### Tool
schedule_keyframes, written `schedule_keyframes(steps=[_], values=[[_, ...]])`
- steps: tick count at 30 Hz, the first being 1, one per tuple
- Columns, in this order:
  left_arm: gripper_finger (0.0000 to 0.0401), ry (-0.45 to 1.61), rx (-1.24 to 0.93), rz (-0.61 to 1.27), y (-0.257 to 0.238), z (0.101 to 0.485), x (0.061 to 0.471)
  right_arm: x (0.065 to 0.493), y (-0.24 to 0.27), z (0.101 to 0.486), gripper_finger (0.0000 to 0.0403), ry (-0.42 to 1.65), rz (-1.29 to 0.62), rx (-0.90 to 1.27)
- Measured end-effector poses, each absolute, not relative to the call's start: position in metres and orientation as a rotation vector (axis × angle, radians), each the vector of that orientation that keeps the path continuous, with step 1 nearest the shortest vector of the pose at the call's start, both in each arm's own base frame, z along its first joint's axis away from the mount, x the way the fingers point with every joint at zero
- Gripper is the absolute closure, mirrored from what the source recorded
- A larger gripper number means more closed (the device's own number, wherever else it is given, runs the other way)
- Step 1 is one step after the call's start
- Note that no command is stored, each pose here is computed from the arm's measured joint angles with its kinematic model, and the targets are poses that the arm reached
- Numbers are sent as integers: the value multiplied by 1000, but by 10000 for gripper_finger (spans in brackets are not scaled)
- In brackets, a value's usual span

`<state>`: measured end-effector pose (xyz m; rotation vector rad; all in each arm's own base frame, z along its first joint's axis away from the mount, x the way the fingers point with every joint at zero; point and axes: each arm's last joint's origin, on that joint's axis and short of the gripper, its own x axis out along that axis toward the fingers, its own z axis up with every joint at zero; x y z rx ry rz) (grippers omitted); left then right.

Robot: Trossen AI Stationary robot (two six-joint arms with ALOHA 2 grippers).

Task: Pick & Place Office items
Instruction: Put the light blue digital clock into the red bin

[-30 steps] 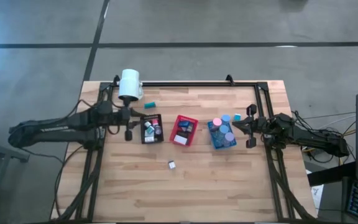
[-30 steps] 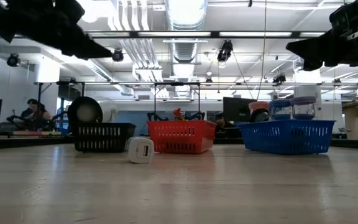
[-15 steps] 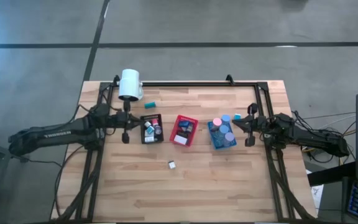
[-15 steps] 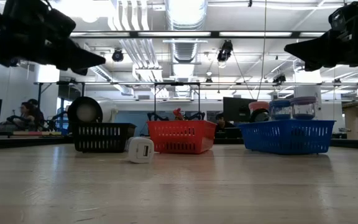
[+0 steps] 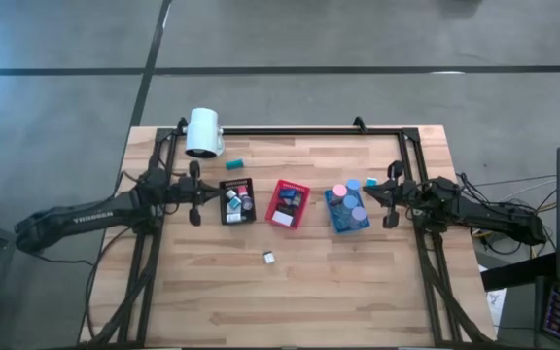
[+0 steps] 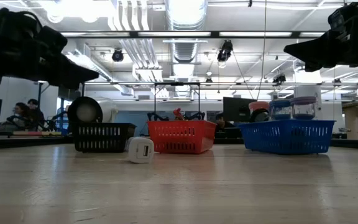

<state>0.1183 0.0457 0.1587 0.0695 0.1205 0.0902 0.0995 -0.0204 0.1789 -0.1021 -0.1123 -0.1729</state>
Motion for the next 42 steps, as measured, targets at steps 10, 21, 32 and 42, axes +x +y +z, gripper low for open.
schedule_keyframes(steps=[10,21,32,42], values=[[398,126,105,-10,42,154,116,99,-20,179,390,-111,-174,-120],[397,104,98,-7,43,156,117,100,-20,179,390,-110,-172,-104],[388,79,111,-4,43,161,117,103,-23,184,390,-163,-226,-39],[391,47,89,2,43,165,118,124,-28,187,390,-111,-242,23]])
